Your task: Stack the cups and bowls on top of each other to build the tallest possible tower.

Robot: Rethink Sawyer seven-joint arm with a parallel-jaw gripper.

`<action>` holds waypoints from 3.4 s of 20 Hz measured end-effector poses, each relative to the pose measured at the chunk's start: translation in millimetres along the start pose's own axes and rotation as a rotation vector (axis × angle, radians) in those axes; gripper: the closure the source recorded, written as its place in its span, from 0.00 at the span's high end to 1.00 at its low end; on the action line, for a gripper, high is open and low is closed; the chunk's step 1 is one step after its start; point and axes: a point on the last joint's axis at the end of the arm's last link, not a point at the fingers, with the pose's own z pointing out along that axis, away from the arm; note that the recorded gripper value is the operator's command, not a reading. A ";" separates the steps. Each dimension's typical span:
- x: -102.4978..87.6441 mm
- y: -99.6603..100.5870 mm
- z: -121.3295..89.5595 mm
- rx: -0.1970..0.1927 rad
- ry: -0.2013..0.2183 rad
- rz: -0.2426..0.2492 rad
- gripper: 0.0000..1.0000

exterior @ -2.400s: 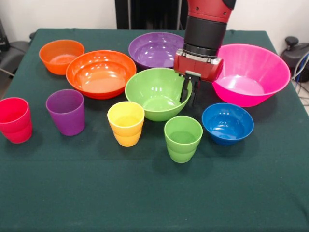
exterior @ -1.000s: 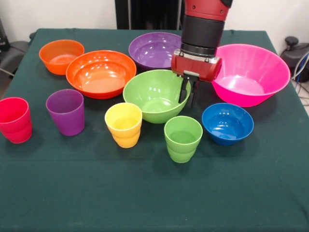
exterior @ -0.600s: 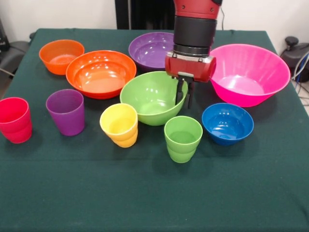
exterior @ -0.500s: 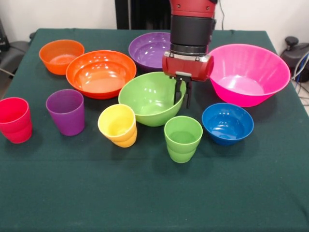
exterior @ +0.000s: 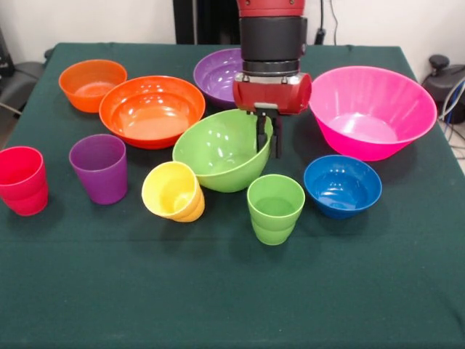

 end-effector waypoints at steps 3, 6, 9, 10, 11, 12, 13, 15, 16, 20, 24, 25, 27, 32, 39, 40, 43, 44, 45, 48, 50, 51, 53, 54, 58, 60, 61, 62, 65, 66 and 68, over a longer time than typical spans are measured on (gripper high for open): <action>0.8 -2.8 -3.0 -0.022 0.013 0.013 0.00; 1.5 -4.2 -7.5 -0.049 0.027 0.028 0.00; 2.7 -2.3 -11.1 -0.074 0.039 0.041 0.00; 3.0 -1.7 -11.6 -0.078 0.041 0.044 0.00; 3.8 0.2 -12.5 -0.088 0.046 0.050 0.00; 4.0 0.8 -12.8 -0.091 0.048 0.052 0.00; 4.3 2.6 -13.6 -0.099 0.051 0.057 0.00; 3.1 6.0 -15.7 -0.122 0.058 0.073 0.00; 2.9 6.2 -15.9 -0.124 0.059 0.074 0.00; -1.9 8.1 -20.3 -0.166 0.068 0.103 0.00; -6.8 3.9 -23.3 -0.206 0.091 0.144 0.00; -7.2 1.9 -23.8 -0.213 0.099 0.152 0.00; -7.7 -1.9 -24.5 -0.227 0.112 0.166 0.00; -8.4 -10.9 -26.5 -0.261 0.128 0.193 0.00; 4.7 -19.2 -29.2 -0.316 0.154 0.193 0.00; 8.7 -20.4 -29.5 -0.325 0.161 0.193 0.00; 15.1 -24.1 -31.1 -0.340 0.173 0.194 0.00; 16.9 -25.7 -31.6 -0.346 0.176 0.195 0.00; 19.1 -27.6 -32.2 -0.354 0.179 0.197 0.00; 23.8 -33.1 -32.4 -0.380 0.186 0.205 0.00; 28.0 -38.2 -32.7 -0.405 0.193 0.217 0.00; 29.1 -39.5 -32.8 -0.410 0.194 0.221 0.00; 33.0 -45.6 -33.3 -0.438 0.200 0.241 0.00; 33.6 -48.0 -33.3 -0.448 0.201 0.251 0.00; 35.9 -56.4 -33.6 -0.484 0.204 0.287 0.00; 36.7 -59.6 -33.6 -0.498 0.204 0.303 0.00; 37.1 -62.7 -33.6 -0.513 0.205 0.321 0.00; 37.2 -63.9 -33.6 -0.520 0.205 0.328 0.00; 38.1 -70.3 -33.8 -0.550 0.208 0.362 0.00; 38.3 -73.0 -33.9 -0.561 0.210 0.376 0.00; 38.0 -77.6 -34.3 -0.576 0.214 0.398 0.00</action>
